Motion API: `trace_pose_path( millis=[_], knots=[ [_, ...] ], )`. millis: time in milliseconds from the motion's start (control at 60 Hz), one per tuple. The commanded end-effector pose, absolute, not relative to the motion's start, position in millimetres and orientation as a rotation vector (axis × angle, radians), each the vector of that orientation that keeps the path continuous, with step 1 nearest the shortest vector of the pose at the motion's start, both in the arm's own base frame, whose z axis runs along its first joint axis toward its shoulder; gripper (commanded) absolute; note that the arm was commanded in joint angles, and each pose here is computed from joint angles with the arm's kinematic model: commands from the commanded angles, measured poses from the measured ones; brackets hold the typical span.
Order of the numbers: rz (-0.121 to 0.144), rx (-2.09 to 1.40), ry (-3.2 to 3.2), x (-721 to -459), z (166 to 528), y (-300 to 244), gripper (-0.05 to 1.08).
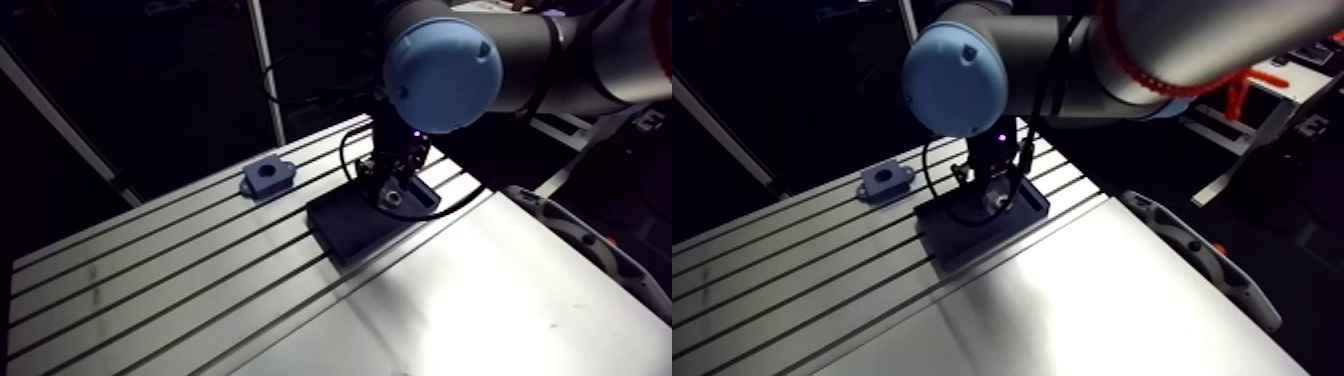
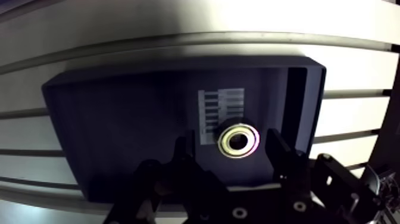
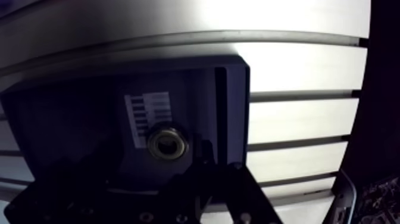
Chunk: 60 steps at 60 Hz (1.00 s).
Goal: Pick up the bearing and press it into the housing until flush.
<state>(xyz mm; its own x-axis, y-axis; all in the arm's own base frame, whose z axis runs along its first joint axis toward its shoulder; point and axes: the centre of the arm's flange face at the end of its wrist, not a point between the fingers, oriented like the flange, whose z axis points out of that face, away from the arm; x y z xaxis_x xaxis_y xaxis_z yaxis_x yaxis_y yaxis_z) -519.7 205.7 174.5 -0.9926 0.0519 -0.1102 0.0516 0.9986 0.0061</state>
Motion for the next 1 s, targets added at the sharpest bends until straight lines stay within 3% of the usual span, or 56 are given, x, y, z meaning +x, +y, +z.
trace_pose_path(
  millis=[17, 1000],
  knots=[
    [0.001, 0.089, 3.027, -518.1, 172.7, 208.2, 0.32],
    [-0.007, 0.093, 3.017, -512.7, 167.6, 205.9, 0.44]
  ],
)
